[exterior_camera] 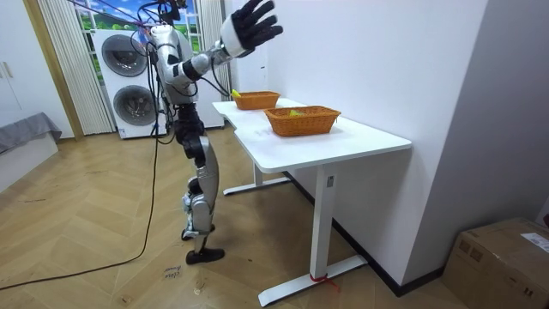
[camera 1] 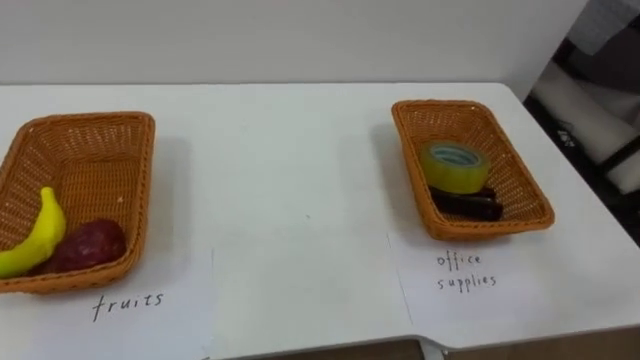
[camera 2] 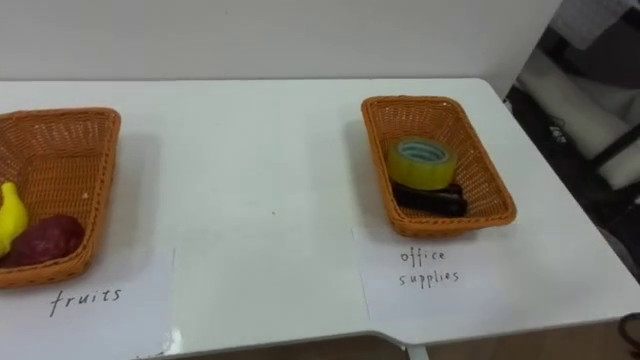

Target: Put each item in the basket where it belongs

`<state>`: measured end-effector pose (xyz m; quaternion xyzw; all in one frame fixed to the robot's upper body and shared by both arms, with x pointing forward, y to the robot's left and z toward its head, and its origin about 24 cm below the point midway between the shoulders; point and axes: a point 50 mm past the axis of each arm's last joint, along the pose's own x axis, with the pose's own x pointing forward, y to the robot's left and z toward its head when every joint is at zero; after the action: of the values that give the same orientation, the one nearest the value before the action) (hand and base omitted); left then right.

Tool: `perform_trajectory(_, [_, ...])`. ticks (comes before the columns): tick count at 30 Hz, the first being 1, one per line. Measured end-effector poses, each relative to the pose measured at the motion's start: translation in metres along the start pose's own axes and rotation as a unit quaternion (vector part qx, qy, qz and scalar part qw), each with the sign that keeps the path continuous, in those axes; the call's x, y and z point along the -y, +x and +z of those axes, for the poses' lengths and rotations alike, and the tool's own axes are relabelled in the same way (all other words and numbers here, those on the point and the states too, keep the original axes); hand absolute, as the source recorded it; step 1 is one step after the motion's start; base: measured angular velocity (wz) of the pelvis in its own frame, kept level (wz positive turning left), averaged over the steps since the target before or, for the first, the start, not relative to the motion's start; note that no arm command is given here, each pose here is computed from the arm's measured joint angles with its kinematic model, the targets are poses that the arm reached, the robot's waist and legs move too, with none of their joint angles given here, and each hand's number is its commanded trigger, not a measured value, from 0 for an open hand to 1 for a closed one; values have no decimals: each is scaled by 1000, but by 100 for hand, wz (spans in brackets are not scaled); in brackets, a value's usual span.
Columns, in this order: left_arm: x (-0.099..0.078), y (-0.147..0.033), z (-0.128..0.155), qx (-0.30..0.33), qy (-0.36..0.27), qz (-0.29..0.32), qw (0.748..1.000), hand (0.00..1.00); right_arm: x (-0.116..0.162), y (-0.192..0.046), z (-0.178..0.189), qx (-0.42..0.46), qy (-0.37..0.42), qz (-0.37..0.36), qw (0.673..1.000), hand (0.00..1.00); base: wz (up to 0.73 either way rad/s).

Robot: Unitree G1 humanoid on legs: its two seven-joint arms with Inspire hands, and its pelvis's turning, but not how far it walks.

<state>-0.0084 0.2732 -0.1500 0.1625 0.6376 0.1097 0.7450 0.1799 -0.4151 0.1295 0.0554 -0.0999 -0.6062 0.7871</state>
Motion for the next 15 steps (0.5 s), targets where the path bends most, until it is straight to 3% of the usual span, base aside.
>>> perform_trajectory(6, [-4, -1, -5, -5, -13, 9, 1000, 0, 55, 7, -28, -52, -26, -125, 990, 0, -15])
perform_trajectory(11, [-8, 0, 3, 9, -19, 24, 999, 0, 111, -7, -67, -120, -86, -227, 963, 0, -13])
perform_trajectory(15, [-10, 0, 8, 17, -29, 32, 999, 0, 138, -23, -91, -160, -120, -274, 941, 0, -2])
